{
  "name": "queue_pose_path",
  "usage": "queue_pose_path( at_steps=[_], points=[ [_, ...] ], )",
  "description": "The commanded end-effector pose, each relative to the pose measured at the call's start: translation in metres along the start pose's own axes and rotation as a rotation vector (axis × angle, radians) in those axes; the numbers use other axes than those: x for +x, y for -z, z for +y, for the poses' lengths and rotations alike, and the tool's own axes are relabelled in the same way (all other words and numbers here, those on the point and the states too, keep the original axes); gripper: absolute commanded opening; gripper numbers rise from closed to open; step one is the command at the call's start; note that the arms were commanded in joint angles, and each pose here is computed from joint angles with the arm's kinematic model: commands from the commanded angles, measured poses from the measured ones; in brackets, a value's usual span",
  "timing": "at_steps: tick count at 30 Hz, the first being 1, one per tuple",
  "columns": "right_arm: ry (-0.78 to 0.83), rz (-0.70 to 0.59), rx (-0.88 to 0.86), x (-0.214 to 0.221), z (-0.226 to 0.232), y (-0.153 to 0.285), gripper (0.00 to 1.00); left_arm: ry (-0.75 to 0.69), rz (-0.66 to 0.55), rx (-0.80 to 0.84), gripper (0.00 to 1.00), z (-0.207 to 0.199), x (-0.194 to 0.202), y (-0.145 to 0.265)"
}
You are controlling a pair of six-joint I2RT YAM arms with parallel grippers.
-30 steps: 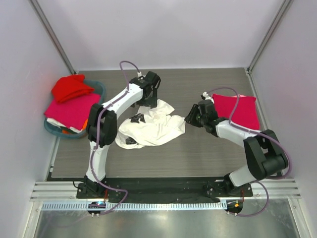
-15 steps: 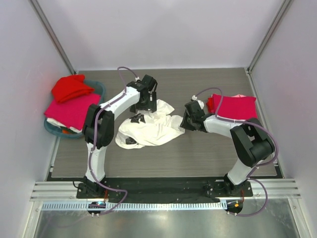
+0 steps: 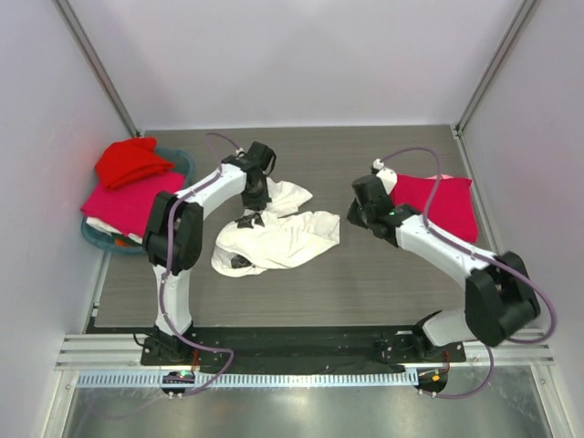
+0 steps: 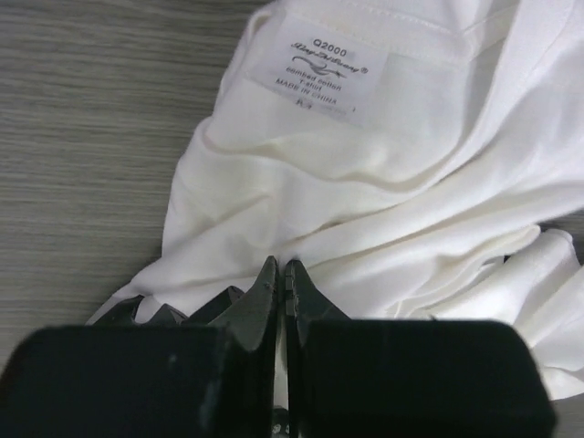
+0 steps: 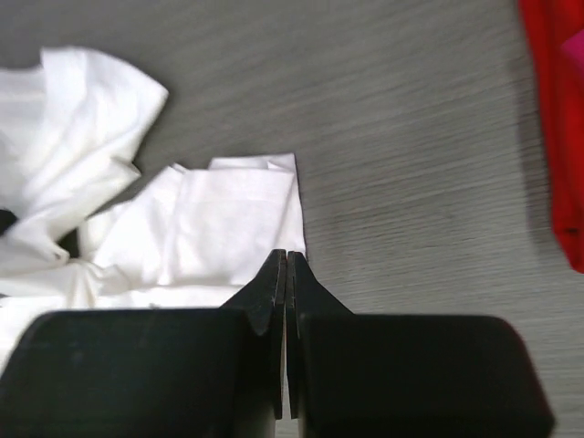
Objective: Fold and stack the t-shirts
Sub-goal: Flatten the tshirt out
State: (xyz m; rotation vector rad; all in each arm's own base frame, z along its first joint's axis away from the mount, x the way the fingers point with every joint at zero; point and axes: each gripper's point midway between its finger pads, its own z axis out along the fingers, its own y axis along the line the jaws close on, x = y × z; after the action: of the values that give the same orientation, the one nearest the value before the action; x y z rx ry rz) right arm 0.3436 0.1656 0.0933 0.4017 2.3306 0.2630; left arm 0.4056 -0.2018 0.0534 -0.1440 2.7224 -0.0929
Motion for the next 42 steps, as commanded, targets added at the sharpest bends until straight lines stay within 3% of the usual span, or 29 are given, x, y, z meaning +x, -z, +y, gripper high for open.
queue_pose_path(
  at_steps=[1,7,11,14,19,27,38,42],
  points=[
    [-0.034,-0.150,0.023,-0.043,-0.004,0.039,0.01,0.103,-0.095,0.071,0.00,0.011,-0.033,0.032],
    [-0.032,-0.121,-0.037,-0.048,0.011,0.052,0.04,0.150,-0.165,0.150,0.00,0.010,-0.058,0.080],
    [0.001,-0.022,-0.074,-0.031,0.028,0.030,0.62,0.180,-0.196,0.187,0.00,0.013,-0.050,0.097],
    [0.033,0.012,-0.050,-0.030,0.036,0.009,0.71,0.209,-0.217,0.186,0.00,0.023,-0.035,0.103],
    [0.095,0.074,0.021,-0.023,0.036,-0.023,0.68,0.284,-0.245,0.151,0.00,0.051,0.000,0.101],
    [0.135,0.136,0.090,-0.001,0.026,-0.054,0.57,0.403,-0.353,0.154,0.00,0.075,0.018,0.116],
    [0.164,0.190,0.108,0.028,0.027,-0.073,0.54,0.442,-0.334,0.131,0.00,0.085,0.026,0.113],
    [0.178,0.200,0.125,0.032,0.026,-0.083,0.43,0.459,-0.320,0.126,0.00,0.090,0.025,0.109]
  ],
)
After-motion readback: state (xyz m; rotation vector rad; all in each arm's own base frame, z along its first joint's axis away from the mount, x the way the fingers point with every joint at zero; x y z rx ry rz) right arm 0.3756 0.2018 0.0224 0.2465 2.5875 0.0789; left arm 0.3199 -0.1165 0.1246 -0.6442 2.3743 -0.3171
